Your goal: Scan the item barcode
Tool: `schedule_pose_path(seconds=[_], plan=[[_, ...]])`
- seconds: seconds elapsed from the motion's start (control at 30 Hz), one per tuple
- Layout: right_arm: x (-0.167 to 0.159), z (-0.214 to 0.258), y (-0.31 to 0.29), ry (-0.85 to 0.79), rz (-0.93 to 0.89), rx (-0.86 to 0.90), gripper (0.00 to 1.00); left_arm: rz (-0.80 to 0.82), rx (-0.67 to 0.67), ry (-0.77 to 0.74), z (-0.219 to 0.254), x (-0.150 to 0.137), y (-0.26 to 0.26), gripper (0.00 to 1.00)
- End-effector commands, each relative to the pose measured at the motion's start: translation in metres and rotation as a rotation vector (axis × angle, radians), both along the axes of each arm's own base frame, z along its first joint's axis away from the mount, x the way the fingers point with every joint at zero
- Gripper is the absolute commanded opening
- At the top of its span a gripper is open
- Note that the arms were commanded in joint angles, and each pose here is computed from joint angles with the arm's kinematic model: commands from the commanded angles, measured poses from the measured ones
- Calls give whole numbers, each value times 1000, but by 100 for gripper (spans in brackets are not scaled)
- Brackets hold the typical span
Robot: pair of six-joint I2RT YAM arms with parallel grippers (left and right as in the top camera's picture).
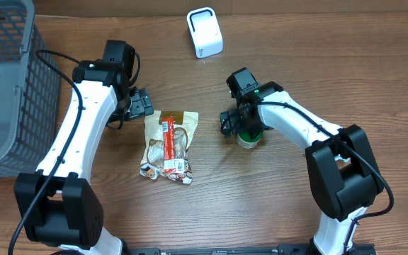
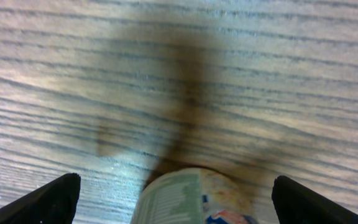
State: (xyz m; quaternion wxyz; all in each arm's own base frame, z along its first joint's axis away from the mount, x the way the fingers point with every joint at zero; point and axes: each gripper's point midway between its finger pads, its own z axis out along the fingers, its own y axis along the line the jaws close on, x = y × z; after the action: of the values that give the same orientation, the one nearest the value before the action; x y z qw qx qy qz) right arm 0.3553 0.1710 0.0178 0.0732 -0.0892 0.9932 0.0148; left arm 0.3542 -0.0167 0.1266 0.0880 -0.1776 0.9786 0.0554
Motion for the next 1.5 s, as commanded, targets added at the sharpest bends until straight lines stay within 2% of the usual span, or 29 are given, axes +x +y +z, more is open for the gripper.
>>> schedule_pose_path(seconds=[0.0,0.3,0.47,0.83,1.03,1.3,1.43,1.47], plan=[[-1,-1,-5,9,-4,-12,100,-1,4,-15,4,4,0,100],[-9,45,-11,58,-22,-33,100,-1,4,-15,4,4,0,100],[-14,37,-14,74,-23,-41,90,-1,4,-15,4,4,0,100],[-25,4,-19,81,-22,-44,84,-1,4,-15,4,4,0,100],[-23,2,-18,72,-22,-40,79,-1,4,-15,4,4,0,100],[-23,-3,-18,65,-22,-37,77,-1,4,-15,4,4,0,100],[-23,-3,-18,65,-17,-38,60,-1,4,-15,4,4,0,99],[-23,-2,-18,65,-17,-38,52,-1,4,-15,4,4,0,99]])
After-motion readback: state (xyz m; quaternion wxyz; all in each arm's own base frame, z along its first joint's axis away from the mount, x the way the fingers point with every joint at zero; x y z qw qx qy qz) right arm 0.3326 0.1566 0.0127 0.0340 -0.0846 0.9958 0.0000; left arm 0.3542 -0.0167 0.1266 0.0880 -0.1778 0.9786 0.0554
